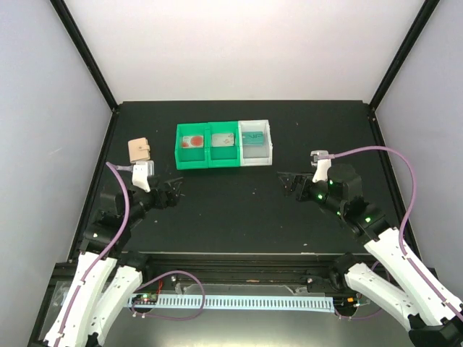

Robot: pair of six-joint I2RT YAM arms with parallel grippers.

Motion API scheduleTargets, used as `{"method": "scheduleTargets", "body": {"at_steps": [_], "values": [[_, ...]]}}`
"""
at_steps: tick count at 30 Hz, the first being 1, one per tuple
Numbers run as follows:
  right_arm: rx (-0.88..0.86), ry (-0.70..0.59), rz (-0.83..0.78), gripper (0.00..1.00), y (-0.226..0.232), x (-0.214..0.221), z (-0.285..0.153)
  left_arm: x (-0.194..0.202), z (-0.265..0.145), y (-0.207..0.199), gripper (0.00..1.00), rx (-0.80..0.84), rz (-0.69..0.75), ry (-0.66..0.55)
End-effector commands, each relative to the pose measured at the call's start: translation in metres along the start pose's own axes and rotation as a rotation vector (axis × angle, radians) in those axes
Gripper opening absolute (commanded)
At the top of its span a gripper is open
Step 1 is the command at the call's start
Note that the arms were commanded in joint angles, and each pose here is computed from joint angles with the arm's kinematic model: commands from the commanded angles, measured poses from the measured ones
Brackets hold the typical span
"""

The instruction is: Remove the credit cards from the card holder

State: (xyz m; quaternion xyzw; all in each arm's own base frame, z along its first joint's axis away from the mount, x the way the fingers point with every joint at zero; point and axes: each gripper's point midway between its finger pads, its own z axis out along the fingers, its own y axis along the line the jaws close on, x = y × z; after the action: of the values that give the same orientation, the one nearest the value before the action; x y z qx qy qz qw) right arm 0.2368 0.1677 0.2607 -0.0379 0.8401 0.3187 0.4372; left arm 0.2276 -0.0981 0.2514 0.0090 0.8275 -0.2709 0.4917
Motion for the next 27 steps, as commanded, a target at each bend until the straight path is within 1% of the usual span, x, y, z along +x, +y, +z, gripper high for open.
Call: {"method": "scheduleTargets", "body": {"at_steps": [1, 3, 8, 13, 17, 19, 21, 24, 26, 27], "values": [[-0.031, -0.014, -0.023, 1.0, 0.004, -0.002, -0.001, -0.019, -0.005, 0.0, 0.99, -0.023, 0.018, -0.075], [-0.041, -0.011, -0.032, 1.0, 0.006, -0.001, -0.002, -0.019, -0.004, 0.005, 0.99, -0.041, -0.002, -0.082], [-0.045, 0.0, -0.034, 1.0, 0.005, 0.003, 0.0, -0.015, 0.007, 0.018, 0.99, -0.103, -0.075, -0.049], [-0.05, 0.006, -0.032, 1.0, 0.005, 0.005, 0.001, -0.014, 0.02, 0.048, 0.99, -0.261, -0.208, -0.027], [-0.092, 0.021, -0.034, 1.0, 0.011, 0.01, 0.002, -0.021, 0.032, 0.06, 0.99, -0.334, -0.202, 0.017], [-0.15, 0.028, -0.05, 1.0, 0.02, 0.013, 0.0, -0.026, 0.04, 0.058, 0.98, -0.317, -0.187, 0.051], [-0.201, 0.008, -0.06, 1.0, 0.028, 0.011, -0.004, -0.031, 0.048, 0.061, 0.97, -0.314, -0.182, 0.066], [-0.247, -0.027, -0.059, 1.0, 0.035, 0.009, -0.012, -0.041, 0.057, 0.08, 0.91, -0.349, -0.196, 0.052], [-0.255, -0.045, -0.056, 1.0, 0.035, 0.008, -0.016, -0.047, 0.061, 0.098, 0.87, -0.375, -0.233, 0.042], [-0.259, -0.05, -0.054, 1.0, 0.036, 0.008, -0.017, -0.048, 0.064, 0.106, 0.85, -0.362, -0.269, 0.043]]}}
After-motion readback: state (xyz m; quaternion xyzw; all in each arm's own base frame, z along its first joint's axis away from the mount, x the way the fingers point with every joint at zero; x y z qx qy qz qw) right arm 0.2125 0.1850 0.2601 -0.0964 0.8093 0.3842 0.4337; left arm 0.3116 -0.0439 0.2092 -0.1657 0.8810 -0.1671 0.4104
